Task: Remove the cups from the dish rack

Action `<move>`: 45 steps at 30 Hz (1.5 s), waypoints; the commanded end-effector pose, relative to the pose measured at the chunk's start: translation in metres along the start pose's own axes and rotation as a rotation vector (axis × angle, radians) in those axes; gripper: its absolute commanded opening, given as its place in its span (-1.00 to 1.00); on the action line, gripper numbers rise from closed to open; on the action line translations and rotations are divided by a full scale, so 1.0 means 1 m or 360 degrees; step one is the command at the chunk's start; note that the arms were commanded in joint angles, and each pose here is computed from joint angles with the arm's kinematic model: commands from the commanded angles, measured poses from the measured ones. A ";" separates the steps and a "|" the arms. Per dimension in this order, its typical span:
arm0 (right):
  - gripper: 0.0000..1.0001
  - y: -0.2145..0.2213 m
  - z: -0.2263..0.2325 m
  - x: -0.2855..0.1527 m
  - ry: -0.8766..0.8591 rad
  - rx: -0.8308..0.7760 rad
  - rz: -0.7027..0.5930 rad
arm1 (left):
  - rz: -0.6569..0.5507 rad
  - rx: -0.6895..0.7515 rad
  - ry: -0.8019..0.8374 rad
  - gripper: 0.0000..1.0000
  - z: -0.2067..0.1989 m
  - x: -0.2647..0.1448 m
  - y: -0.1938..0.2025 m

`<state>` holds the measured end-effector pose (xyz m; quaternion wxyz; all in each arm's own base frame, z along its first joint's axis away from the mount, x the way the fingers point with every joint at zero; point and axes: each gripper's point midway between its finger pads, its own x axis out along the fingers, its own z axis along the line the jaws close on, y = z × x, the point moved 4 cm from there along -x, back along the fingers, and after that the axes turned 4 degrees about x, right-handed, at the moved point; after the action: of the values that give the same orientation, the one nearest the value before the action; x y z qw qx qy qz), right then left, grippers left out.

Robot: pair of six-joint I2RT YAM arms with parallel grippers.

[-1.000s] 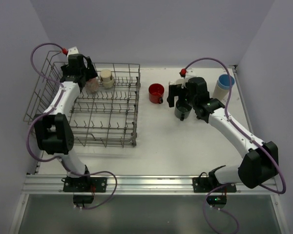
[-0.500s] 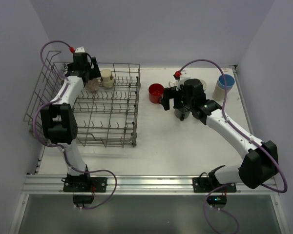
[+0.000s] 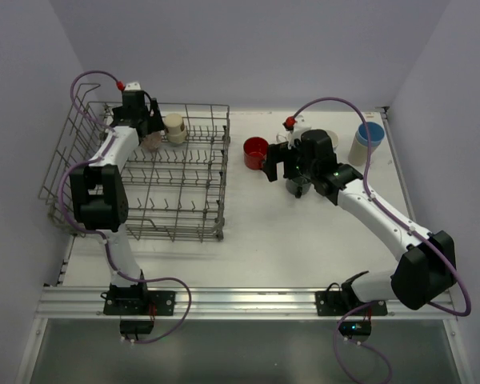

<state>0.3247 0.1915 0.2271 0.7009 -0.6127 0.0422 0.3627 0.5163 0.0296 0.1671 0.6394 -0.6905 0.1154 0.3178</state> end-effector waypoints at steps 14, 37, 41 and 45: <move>0.98 -0.030 0.061 -0.016 -0.0449 0.0211 -0.0232 | -0.0567 -0.0264 0.0216 -0.57 0.005 -0.105 -0.082; 0.97 -0.085 0.181 -0.043 -0.1533 0.0709 -0.0407 | -0.0814 -0.0589 0.1504 -0.79 -0.042 -0.323 -0.072; 0.97 -0.085 0.190 -0.048 -0.1661 0.0691 -0.0394 | -0.0810 -0.0678 0.1753 -0.79 -0.042 -0.367 -0.053; 0.96 -0.087 0.194 -0.055 -0.1729 0.0655 -0.0411 | -0.0763 -0.0688 0.1972 -0.78 -0.046 -0.391 -0.038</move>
<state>0.2731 0.3409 0.3471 0.7861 -0.2142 -0.2641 0.5161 0.2801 -0.0890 0.3798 0.3935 -0.8827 0.2120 -0.1453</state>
